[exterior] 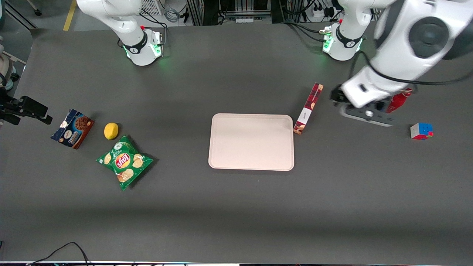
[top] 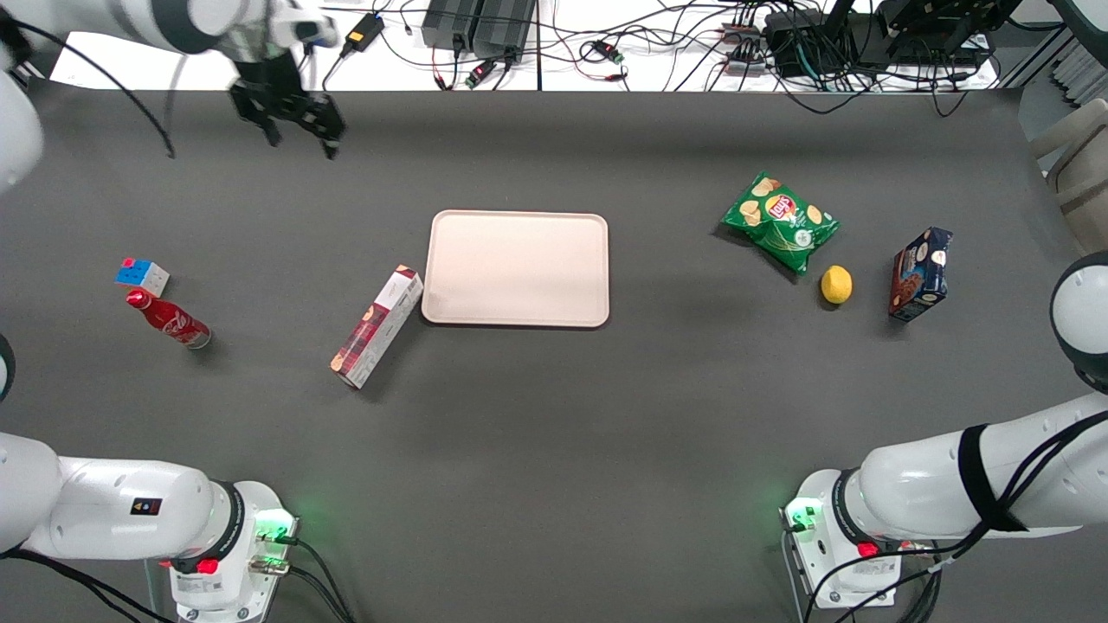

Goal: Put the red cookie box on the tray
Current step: 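Move the open left gripper over the red plaid cookie box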

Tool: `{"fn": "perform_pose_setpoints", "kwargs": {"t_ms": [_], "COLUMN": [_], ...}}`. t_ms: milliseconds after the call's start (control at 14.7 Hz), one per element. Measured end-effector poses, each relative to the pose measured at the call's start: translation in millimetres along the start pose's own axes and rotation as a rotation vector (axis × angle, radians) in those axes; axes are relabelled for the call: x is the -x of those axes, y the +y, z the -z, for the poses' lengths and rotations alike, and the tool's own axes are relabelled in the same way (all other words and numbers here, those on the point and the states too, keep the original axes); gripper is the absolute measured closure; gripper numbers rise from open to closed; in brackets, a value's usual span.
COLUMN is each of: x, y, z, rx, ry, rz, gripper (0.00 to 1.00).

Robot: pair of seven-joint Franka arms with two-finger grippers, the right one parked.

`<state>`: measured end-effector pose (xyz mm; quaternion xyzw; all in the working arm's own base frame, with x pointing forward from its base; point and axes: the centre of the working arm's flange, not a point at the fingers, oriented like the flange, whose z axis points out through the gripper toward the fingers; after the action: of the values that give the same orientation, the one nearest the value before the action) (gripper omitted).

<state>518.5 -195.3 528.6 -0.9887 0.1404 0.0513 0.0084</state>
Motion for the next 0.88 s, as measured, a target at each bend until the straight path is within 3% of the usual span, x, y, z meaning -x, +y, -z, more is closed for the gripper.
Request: {"fn": "perform_pose_setpoints", "kwargs": {"t_ms": [204,476,748,883], "x": [7,14,28,36], "y": [65,89,92,88], "z": [-5,-29,-77,-95], "rx": [-0.01,-0.019,-0.037,-0.049], "ry": [-0.007,-0.035,0.025,0.036], "rz": [-0.025,-0.073,-0.235,-0.349], "gripper": [0.0,0.0,0.0,0.0]}}
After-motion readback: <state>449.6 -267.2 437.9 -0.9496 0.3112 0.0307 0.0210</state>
